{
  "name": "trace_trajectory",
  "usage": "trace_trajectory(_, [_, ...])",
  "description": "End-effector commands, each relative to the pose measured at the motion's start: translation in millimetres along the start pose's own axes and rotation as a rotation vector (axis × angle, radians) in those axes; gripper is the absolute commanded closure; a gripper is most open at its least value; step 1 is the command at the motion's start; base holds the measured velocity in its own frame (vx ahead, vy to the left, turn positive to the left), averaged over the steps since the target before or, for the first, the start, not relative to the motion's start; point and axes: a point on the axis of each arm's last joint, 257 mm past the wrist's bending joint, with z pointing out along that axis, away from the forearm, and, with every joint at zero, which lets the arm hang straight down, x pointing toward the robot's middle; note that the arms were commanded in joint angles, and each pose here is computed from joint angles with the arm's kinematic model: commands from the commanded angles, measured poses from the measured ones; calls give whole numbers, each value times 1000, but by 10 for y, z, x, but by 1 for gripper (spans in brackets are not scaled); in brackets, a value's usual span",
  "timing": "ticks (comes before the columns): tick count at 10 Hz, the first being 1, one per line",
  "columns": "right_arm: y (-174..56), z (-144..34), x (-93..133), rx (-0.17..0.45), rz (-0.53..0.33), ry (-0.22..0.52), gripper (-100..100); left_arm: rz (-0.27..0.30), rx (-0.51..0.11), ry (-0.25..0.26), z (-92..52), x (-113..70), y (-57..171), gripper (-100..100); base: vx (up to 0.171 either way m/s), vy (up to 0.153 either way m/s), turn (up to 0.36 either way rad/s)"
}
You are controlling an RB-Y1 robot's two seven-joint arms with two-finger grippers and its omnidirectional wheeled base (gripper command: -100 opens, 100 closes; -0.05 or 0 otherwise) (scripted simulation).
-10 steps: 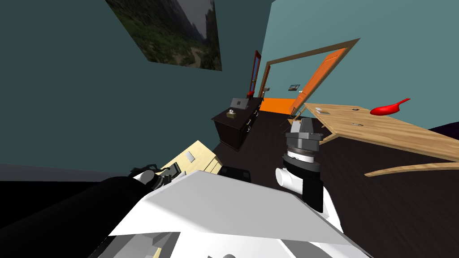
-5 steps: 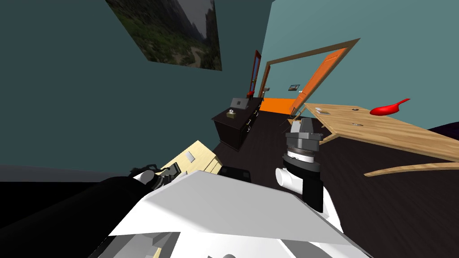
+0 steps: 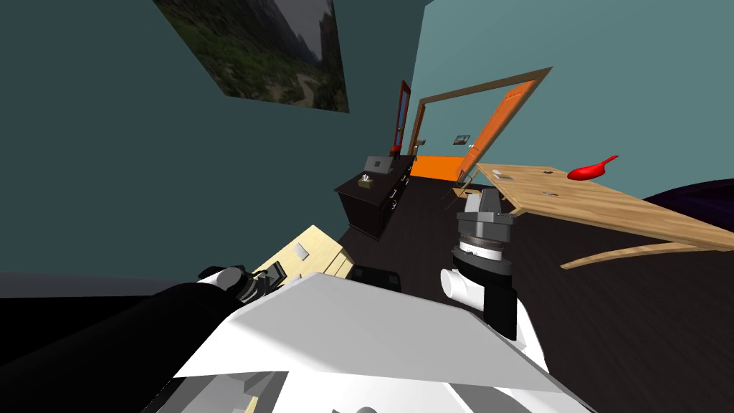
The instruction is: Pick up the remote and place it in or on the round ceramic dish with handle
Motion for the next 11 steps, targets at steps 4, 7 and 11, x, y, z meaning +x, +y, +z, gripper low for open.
trace_trajectory(4, [0,0,0,0,0,0,0,-30,-3,-17,-311,48,-117,-100,-47,-36,-82])
trace_trajectory(7, [0,0,0,0,0,0,0,-33,-3,-18,-336,47,-137,0,-18,-18,-31])
trace_trajectory(11, [0,0,0,0,0,0,0,-33,-3,-18,-335,47,-137,0,0,0,0])
